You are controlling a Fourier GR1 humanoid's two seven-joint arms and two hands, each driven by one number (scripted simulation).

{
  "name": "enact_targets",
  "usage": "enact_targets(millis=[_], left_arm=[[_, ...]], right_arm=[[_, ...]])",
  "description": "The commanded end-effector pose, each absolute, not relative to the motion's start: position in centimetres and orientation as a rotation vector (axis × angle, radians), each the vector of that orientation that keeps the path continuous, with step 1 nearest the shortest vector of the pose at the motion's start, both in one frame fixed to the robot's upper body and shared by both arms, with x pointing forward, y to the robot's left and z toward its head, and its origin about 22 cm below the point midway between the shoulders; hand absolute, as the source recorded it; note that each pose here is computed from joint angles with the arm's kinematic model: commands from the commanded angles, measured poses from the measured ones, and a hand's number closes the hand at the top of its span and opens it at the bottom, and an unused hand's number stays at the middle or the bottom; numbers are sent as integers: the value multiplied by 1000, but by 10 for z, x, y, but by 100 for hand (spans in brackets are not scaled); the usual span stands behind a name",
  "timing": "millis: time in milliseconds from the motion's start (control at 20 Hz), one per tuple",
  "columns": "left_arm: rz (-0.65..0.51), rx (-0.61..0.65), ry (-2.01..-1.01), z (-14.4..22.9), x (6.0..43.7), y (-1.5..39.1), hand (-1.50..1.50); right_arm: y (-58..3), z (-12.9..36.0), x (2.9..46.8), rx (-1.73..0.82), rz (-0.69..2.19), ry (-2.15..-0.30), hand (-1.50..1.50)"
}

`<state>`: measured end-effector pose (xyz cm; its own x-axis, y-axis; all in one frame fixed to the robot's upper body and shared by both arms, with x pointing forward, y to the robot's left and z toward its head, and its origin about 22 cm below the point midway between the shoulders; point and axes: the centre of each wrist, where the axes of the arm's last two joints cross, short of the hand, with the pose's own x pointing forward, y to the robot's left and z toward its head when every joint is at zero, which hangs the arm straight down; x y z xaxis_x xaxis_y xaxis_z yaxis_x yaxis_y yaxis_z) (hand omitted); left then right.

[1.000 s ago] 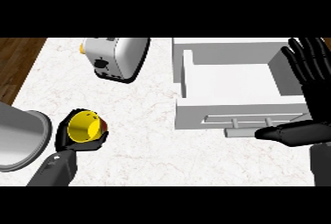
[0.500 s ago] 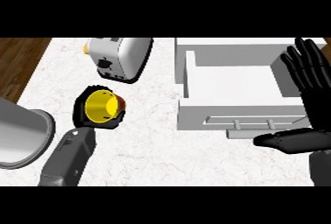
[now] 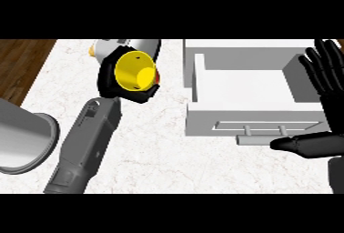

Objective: Pick up the cup, place it into the drawer and close the drawer

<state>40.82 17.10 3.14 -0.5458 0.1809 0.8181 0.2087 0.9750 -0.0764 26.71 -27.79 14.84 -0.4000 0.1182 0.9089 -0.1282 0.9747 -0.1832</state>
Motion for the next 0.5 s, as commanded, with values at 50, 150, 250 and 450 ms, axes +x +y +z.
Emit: enact_targets(millis=[50,150,250,450], left_arm=[[-109,-283,-2169,94,423,133,150],[-124,-279,-2146,133,427,103,150],[-152,-264,-2144,140,424,90,150],[-140,-184,-2120,197,433,54,150]], right_arm=[[-276,144,287,-5,269,-1976,-150],[-269,144,281,-9,231,-1990,-150],[-276,129,277,-13,279,-1981,-150],[-277,142,281,-2,261,-1992,-150]])
